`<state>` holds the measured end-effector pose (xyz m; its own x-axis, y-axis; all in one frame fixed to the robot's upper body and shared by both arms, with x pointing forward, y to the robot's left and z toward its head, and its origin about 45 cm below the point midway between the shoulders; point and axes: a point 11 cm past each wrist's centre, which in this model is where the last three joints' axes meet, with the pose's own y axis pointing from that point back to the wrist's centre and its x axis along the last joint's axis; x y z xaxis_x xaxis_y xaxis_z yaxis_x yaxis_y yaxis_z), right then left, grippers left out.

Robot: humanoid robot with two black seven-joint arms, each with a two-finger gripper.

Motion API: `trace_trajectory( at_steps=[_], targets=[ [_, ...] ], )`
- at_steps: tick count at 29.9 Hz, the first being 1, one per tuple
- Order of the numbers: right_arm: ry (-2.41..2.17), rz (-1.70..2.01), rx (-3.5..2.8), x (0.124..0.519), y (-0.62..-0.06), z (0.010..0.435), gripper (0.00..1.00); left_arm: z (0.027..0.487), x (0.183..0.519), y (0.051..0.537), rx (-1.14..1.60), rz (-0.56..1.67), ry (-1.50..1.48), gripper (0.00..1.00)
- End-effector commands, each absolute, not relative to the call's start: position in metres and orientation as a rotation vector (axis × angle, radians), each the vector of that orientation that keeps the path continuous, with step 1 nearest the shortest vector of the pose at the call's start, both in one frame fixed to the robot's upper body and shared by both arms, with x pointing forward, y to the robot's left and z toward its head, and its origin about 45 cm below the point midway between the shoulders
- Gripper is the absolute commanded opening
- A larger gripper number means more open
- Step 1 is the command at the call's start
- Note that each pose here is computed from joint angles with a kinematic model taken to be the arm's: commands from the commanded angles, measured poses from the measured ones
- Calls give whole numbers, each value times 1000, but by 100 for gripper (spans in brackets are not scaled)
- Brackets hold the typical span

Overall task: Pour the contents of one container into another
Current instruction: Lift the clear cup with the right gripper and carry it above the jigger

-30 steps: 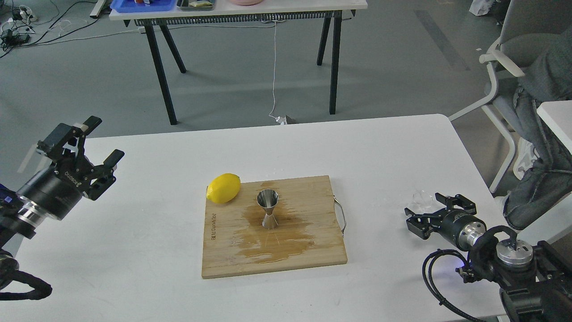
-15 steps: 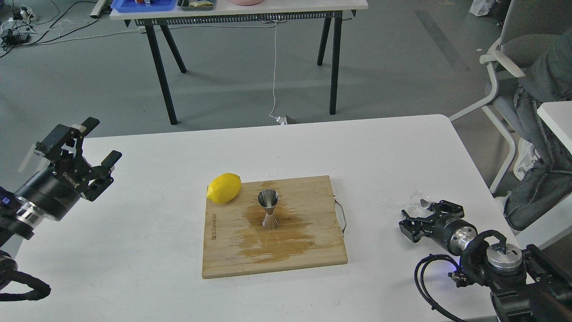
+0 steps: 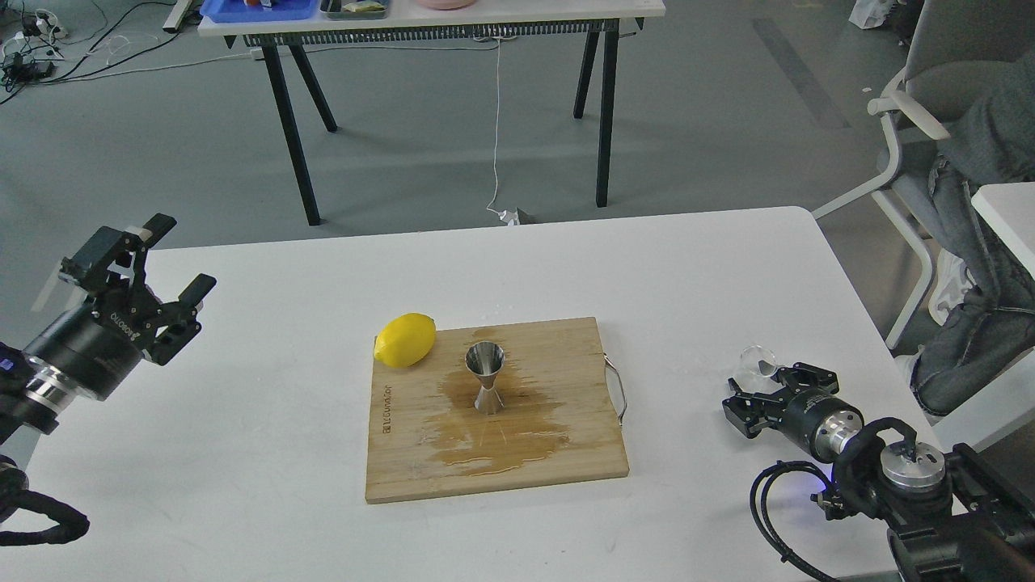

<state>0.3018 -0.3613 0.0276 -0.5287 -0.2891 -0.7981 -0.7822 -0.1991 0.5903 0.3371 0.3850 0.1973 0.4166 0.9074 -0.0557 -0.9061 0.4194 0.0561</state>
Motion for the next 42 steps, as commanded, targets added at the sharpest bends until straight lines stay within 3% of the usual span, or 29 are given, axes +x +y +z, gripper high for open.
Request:
trace_trajectory(
  at_steps=[1, 5, 15, 29, 42],
  targets=[
    [1686, 1772, -1251, 302, -361, 28, 51, 197, 337, 385, 18, 1138, 82, 99],
    [1661, 1747, -1287, 302, -360, 30, 44, 197, 337, 386, 21, 1142, 82, 99],
    [1628, 1719, -1368, 305, -349, 35, 38, 194, 337, 387, 22, 1147, 87, 99],
    [1353, 1274, -2163, 363, -280, 149, 36, 188, 335, 382, 21, 1142, 103, 99],
    [1189, 1015, -2705, 382, -214, 174, 36, 182, 337, 370, -7, 1134, 122, 99]
  ],
)
